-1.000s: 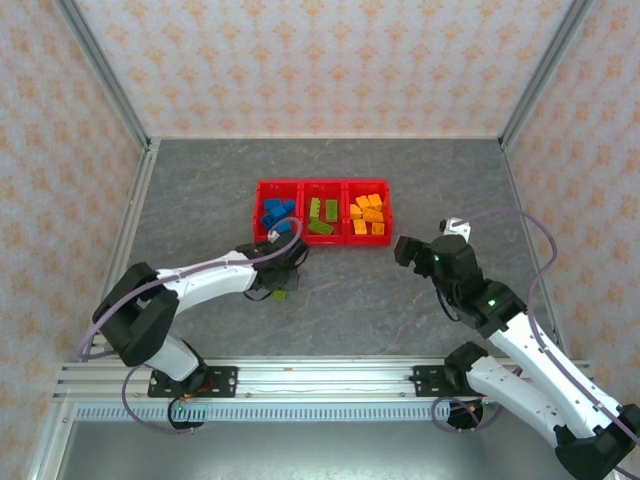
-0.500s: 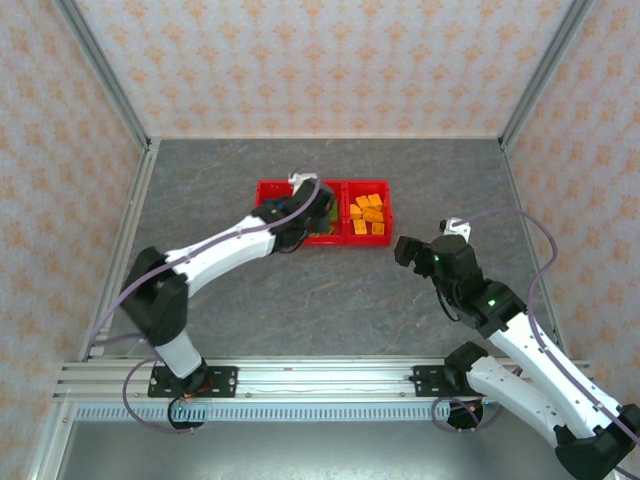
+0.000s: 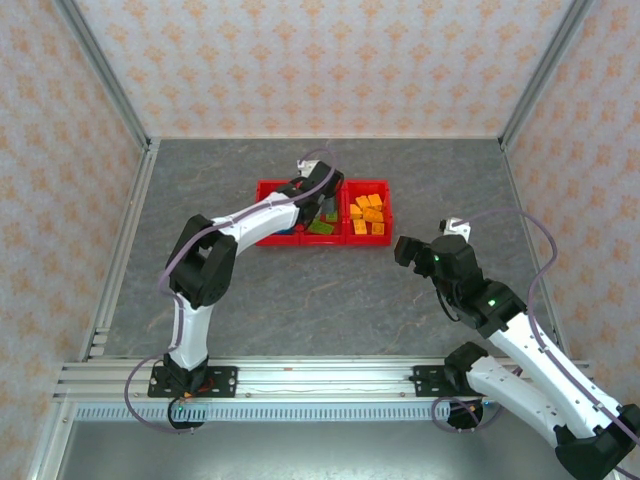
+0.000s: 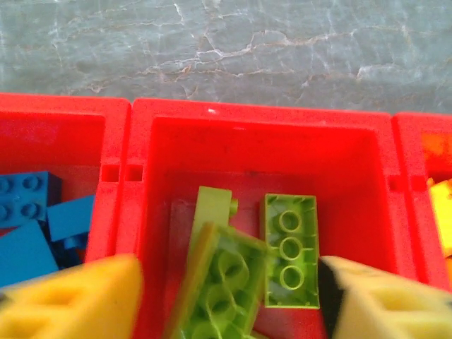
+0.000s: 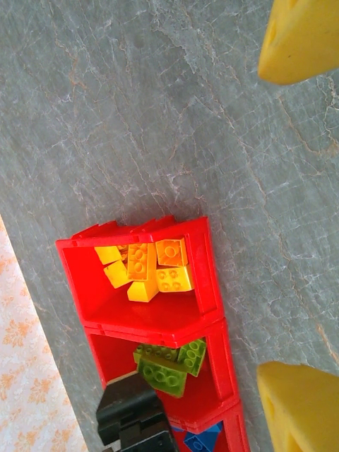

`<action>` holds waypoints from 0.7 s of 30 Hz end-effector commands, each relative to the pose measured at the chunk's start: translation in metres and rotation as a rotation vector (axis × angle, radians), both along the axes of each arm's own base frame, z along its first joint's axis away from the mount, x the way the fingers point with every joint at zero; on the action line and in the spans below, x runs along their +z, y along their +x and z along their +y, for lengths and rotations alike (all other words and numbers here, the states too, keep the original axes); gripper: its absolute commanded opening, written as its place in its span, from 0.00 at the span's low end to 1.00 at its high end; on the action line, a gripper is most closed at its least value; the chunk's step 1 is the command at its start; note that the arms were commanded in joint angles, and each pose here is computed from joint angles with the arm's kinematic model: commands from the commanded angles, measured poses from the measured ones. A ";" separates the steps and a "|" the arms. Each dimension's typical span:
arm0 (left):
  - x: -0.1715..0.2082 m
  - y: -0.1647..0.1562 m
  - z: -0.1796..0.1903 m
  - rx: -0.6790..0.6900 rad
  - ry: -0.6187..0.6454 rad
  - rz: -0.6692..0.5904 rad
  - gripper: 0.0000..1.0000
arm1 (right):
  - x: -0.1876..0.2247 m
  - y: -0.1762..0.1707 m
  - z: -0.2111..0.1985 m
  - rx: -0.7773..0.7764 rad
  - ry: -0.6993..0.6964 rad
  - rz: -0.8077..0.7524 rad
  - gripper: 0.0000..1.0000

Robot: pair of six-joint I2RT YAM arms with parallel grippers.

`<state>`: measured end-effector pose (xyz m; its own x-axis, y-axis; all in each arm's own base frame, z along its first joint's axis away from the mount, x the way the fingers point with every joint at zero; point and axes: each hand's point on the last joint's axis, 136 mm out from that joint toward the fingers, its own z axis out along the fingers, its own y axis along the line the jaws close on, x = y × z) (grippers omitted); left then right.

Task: Sort the legos into containers by color
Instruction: Place the lego in the container, then reset both arms

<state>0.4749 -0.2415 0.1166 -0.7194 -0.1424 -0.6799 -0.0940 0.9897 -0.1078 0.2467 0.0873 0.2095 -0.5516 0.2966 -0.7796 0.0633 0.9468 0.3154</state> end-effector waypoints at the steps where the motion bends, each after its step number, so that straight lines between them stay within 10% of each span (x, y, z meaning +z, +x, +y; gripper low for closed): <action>1: 0.044 0.006 -0.013 -0.062 -0.060 -0.105 0.81 | 0.003 0.002 -0.003 -0.007 -0.012 -0.022 1.00; 12: 0.132 -0.050 0.056 0.002 -0.018 -0.371 0.99 | -0.004 0.005 -0.013 -0.077 -0.047 0.004 1.00; 21: 0.110 -0.119 0.161 0.193 0.014 -0.602 0.99 | 0.042 0.035 -0.004 -0.140 0.067 -0.163 1.00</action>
